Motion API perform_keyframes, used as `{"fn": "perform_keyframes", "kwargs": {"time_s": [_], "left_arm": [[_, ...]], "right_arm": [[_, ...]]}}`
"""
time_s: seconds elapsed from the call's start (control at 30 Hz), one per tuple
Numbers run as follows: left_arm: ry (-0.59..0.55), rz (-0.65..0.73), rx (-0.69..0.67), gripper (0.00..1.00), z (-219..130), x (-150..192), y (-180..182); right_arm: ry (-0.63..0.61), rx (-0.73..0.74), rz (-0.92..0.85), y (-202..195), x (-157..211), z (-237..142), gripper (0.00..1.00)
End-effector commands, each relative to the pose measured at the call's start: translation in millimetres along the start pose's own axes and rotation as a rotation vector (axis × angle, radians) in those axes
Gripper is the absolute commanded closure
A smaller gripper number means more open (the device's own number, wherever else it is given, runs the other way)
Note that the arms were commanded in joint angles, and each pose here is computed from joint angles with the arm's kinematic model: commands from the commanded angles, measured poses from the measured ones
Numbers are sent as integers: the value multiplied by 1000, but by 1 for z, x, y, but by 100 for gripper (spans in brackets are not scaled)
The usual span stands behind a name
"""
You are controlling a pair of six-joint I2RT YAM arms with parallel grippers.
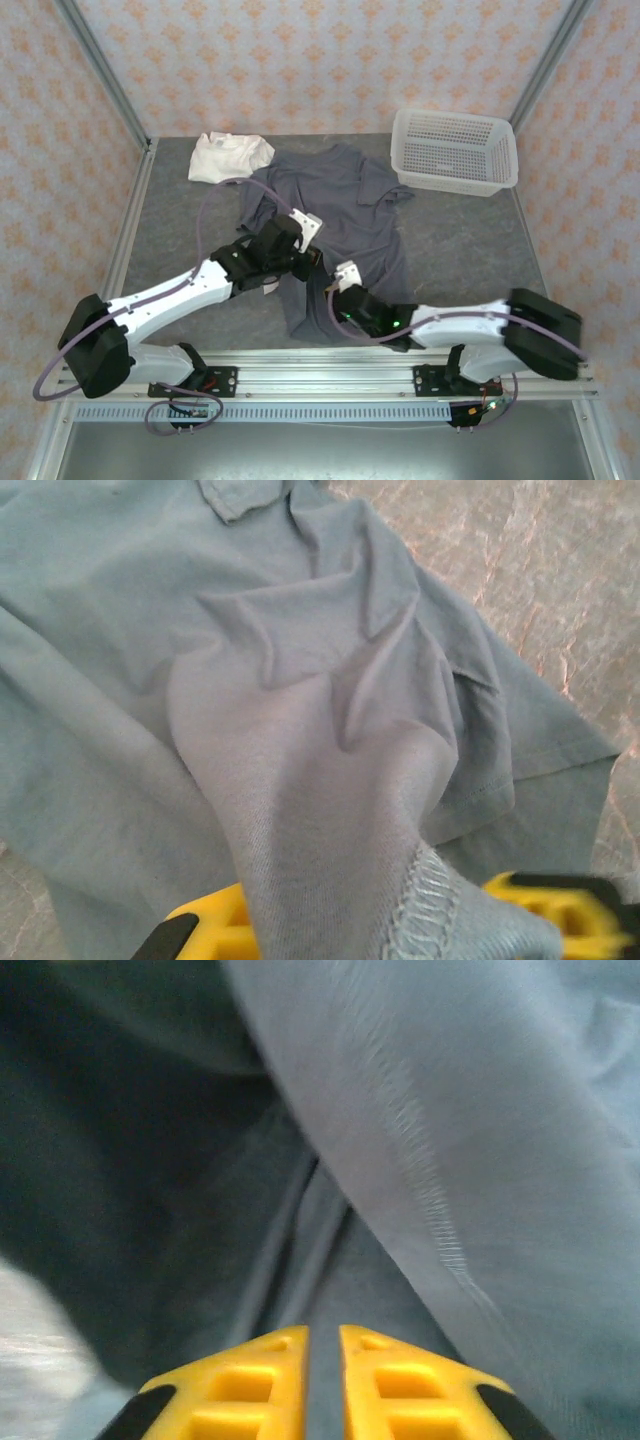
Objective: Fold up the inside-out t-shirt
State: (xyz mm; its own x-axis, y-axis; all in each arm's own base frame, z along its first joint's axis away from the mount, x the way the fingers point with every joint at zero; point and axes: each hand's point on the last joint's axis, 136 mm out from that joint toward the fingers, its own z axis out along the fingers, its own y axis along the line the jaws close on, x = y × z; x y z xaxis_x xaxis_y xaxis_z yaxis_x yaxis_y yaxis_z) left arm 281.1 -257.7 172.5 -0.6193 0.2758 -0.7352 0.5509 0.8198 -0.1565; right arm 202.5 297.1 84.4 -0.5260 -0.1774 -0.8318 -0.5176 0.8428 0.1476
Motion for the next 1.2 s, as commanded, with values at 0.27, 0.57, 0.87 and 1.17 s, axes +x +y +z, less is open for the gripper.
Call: {"fn": "perform_keyframes", "kwargs": {"time_s": [0.27, 0.57, 0.87, 1.17], "left_arm": [[-24, -61, 222, 100, -54, -53, -33], [-78, -30, 471, 100, -100, -108, -82], [-185, -89, 492, 100, -122, -169, -92], [-160, -30, 649, 100, -144, -166, -117]], "right_arm": [[-390, 482, -289, -64, -89, 37, 100], [-327, 550, 30, -162, -116, 9, 100], [-261, 377, -71, -59, -85, 36, 100], [-223, 246, 113, -71, -115, 59, 100]]}}
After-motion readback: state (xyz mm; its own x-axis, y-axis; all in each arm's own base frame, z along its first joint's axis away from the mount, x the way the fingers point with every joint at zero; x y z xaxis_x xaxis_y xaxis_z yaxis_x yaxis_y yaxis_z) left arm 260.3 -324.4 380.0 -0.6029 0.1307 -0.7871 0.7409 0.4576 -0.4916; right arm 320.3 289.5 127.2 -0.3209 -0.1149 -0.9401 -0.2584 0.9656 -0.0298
